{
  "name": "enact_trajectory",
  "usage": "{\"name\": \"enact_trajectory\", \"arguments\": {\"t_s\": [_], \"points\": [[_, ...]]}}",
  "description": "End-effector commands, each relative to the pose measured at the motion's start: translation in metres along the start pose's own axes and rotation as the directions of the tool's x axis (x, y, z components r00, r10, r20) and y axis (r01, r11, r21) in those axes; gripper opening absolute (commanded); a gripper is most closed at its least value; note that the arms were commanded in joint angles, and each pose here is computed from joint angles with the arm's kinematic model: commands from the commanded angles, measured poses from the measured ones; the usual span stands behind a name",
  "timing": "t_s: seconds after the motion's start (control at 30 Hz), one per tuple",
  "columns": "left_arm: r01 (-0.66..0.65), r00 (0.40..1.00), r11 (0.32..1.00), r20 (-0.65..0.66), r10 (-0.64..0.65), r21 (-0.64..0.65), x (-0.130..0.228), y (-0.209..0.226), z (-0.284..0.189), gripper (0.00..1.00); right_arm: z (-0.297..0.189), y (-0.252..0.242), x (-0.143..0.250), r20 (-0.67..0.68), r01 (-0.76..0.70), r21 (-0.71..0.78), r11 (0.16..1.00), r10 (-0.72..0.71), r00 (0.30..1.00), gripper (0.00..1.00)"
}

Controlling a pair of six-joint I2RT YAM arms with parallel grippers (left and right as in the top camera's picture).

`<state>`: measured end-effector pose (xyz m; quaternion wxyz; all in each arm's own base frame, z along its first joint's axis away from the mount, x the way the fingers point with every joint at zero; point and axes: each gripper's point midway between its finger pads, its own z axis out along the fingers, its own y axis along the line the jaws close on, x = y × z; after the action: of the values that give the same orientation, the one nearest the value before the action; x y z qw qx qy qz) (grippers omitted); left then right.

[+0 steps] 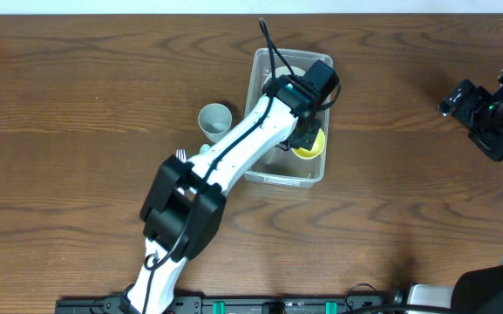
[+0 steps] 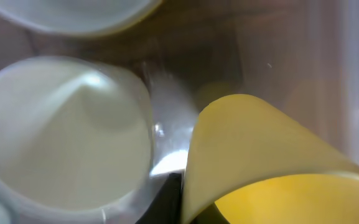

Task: Pack container
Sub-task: 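Place the yellow cup into the container beside the white cup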

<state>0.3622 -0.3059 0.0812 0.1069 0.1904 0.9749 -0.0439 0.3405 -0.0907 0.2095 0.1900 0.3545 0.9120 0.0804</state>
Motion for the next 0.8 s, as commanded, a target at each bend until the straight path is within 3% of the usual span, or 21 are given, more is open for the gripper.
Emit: {"name": "enact_trajectory", "arguments": {"t_s": [0.0,0.37,0.43,0.5,0.53,0.77], "points": [[0.025,1.000,1.000,0.020,-0.024,-0.011,-0.008,0.008,0.010,0.06,-0.001,-0.001,0.000,0.000,-0.004,-0.003,1.000,0.004,1.000,0.99],[0.024,0.991,1.000,0.133,-0.027,0.018,-0.039,0.008,0.008,0.08,-0.001,-0.001,0.000,0.000,-0.004,-0.003,1.000,0.004,1.000,0.99],[0.019,0.991,1.000,0.134,-0.021,0.019,-0.039,0.008,0.008,0.16,-0.001,-0.001,0.000,0.000,-0.004,-0.003,1.000,0.004,1.000,0.99],[0.019,0.991,1.000,0.135,-0.021,0.019,-0.039,0.008,0.006,0.40,-0.001,-0.001,0.000,0.000,-0.004,-0.003,1.000,0.004,1.000,0.99],[0.019,0.991,1.000,0.133,-0.021,0.018,-0.039,0.008,0.005,0.45,-0.001,-0.001,0.000,0.000,-0.004,-0.003,1.000,0.004,1.000,0.99],[0.019,0.986,0.999,0.163,-0.023,0.028,-0.046,0.007,-0.040,0.48,-0.001,-0.001,0.000,0.000,-0.004,-0.003,1.000,0.004,1.000,0.99]]}}
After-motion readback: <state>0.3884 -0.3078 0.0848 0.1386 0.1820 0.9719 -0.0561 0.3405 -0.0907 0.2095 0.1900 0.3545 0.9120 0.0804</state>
